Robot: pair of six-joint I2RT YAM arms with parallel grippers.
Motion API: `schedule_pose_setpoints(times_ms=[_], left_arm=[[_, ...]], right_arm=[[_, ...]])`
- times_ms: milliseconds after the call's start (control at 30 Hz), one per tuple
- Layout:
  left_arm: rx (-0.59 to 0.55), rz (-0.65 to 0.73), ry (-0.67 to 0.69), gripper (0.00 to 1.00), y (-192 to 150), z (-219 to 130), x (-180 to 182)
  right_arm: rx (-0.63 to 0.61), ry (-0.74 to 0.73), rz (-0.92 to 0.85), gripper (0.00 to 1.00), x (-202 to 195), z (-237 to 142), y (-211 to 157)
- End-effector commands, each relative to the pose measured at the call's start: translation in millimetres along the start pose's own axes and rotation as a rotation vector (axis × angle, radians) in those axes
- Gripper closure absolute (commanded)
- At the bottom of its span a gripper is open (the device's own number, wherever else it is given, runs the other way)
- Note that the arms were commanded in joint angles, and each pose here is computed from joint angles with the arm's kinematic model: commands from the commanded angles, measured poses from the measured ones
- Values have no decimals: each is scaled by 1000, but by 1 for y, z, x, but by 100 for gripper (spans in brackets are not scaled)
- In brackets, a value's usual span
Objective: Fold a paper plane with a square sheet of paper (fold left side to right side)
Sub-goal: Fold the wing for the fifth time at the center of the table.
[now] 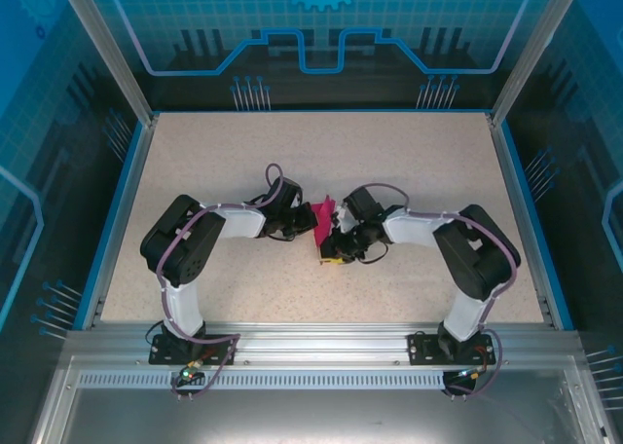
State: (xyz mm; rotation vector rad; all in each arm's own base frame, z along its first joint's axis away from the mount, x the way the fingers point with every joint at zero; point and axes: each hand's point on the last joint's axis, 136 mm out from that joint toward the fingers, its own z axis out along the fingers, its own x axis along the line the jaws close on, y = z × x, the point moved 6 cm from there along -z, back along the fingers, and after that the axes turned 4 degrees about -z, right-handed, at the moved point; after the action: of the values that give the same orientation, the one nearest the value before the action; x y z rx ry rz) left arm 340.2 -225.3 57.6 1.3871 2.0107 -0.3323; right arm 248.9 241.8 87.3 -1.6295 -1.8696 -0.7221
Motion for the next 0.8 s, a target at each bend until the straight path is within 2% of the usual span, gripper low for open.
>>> schedule_pose_setpoints(times_ms=[0, 133, 333, 767], left_arm=[[21, -58, 282, 100, -13, 3, 66], [20, -60, 280, 100, -13, 3, 66], [13, -59, 286, 100, -14, 0, 67], [18, -59, 293, 100, -15, 1, 69]], right_arm=[[-115, 24, -37, 77, 7, -42, 31], [-199, 4, -40, 78, 6, -49, 68], [-233, -18, -2, 78, -2, -28, 107], [-154, -15, 13, 78, -11, 7, 118]])
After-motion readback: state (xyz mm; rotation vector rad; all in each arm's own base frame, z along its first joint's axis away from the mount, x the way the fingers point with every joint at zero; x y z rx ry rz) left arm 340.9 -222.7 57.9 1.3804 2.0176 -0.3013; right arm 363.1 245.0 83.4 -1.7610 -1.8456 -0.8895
